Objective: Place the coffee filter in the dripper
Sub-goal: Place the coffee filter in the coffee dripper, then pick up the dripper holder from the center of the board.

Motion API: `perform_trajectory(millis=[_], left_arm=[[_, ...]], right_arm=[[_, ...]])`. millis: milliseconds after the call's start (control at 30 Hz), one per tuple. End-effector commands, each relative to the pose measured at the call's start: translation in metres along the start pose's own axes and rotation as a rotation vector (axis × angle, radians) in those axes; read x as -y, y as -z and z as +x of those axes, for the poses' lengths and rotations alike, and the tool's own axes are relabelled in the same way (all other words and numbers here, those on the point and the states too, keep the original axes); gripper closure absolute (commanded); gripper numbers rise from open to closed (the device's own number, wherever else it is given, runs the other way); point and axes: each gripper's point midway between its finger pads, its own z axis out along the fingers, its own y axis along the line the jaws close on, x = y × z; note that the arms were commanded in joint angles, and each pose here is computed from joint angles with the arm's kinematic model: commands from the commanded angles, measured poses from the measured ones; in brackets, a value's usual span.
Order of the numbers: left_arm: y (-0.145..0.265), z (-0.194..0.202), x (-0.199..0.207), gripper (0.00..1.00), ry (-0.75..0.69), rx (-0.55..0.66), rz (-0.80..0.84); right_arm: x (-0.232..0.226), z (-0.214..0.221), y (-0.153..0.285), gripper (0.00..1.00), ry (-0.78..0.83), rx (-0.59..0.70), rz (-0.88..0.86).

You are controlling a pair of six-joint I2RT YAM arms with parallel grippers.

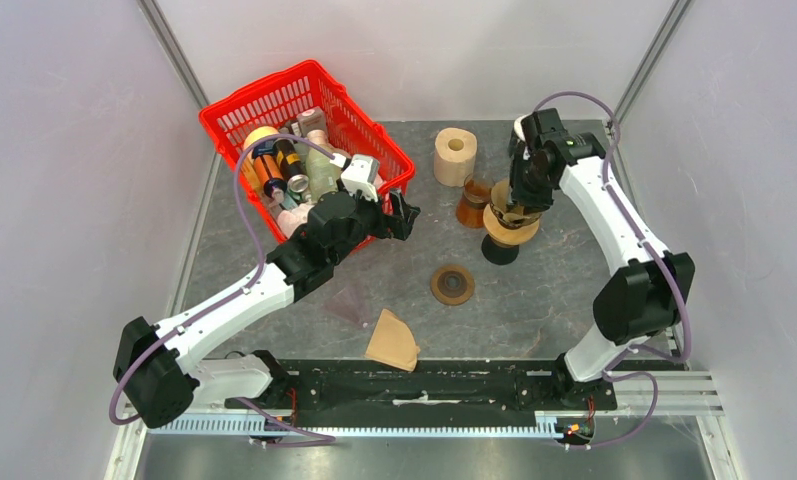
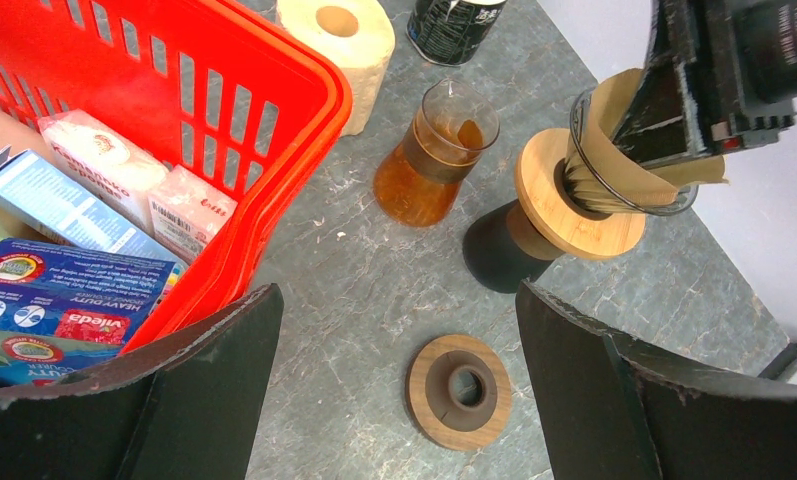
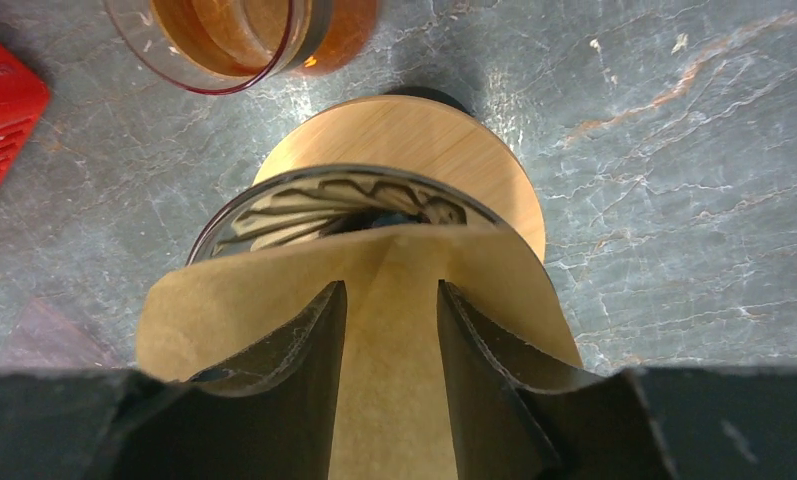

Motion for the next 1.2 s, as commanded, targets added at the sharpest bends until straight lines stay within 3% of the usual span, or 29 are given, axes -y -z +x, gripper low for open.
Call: perform_trajectory(millis=[0, 267, 367, 400, 433, 667, 900, 1167], left_arm=[[0.003, -0.013, 0.004, 0.07, 0.011, 0.044, 0.017], [0.006, -0.015, 0.007, 0.07, 0.020, 0.049, 0.034], [0.008, -0.017, 0.008, 0.07, 0.022, 0.053, 0.039], [0.008, -0.017, 0.008, 0.07, 0.023, 0.054, 0.038], [0.009, -0.017, 0.007, 0.07, 0.023, 0.055, 0.038], [0.011, -0.016, 0.005, 0.06, 0.026, 0.044, 0.025], [0.011, -0.012, 0.002, 0.06, 0.035, 0.031, 0.010], [0.003, 0.002, 0.007, 0.06, 0.070, -0.023, 0.024]], right_arm=[[-0.003, -0.023, 0.050, 0.52, -0.015, 0.156, -0.032], [-0.002, -0.032, 0.112, 0.38, -0.056, 0.385, -0.116], [-0.004, -0.029, 0.132, 0.20, -0.060, 0.459, -0.167], [-0.004, -0.028, 0.139, 0.06, -0.073, 0.494, -0.185], [-0.004, -0.026, 0.141, 0.03, -0.083, 0.514, -0.198], [0.015, -0.001, 0.146, 0.03, -0.185, 0.643, -0.216], [0.012, 0.053, 0.126, 0.03, -0.187, 0.562, -0.314], [0.018, 0.098, 0.077, 0.03, -0.192, 0.449, -0.307]])
